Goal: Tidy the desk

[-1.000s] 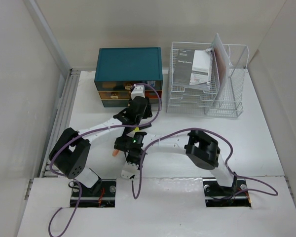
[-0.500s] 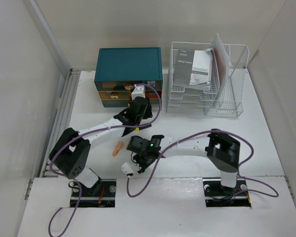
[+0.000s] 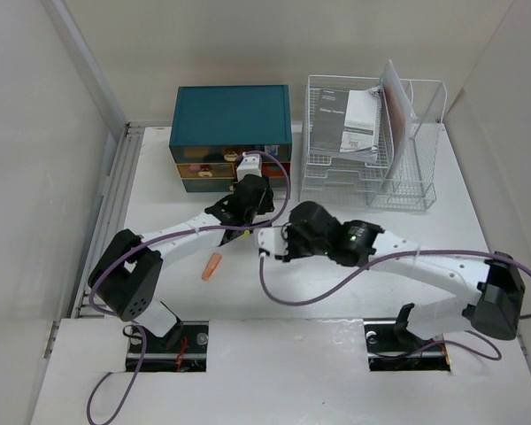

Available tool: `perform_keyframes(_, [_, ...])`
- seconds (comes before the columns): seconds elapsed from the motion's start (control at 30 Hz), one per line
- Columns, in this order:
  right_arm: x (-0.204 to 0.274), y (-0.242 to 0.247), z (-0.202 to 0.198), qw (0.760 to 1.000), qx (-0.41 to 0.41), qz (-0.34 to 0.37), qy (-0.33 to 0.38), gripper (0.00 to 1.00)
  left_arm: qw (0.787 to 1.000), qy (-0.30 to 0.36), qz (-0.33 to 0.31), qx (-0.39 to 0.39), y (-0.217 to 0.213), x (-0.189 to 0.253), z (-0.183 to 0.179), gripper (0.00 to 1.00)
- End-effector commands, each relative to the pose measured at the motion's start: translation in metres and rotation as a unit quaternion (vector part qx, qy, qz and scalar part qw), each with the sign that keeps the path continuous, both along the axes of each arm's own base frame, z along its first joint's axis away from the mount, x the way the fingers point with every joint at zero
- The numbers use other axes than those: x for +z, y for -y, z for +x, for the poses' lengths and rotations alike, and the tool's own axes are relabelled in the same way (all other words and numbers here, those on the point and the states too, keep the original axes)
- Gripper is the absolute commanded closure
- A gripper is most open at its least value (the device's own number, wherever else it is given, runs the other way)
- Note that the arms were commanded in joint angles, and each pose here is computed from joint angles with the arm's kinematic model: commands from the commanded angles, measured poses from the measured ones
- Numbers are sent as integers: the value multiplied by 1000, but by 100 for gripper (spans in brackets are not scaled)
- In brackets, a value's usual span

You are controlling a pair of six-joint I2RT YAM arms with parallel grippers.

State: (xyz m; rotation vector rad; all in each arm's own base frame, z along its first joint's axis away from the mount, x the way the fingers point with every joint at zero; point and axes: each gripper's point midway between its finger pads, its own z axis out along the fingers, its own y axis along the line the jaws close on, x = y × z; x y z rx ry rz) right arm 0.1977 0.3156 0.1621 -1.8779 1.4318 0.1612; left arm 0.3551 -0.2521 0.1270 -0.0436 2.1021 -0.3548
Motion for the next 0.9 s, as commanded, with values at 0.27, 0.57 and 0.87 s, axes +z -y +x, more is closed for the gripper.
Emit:
perform_keyframes(0.27, [60,65,55,986,-113,115,51,99,999,12,-34,-34,20,16,-11,100])
perform_keyframes(0.57, [130,87,114,950,-181,243,74,100,999,12,-34,-34,20,16,-11,100])
perform_keyframes(0.87, [166,53,129,940,-135,312,17,100,999,15,-37,-34,18,19,-13,100])
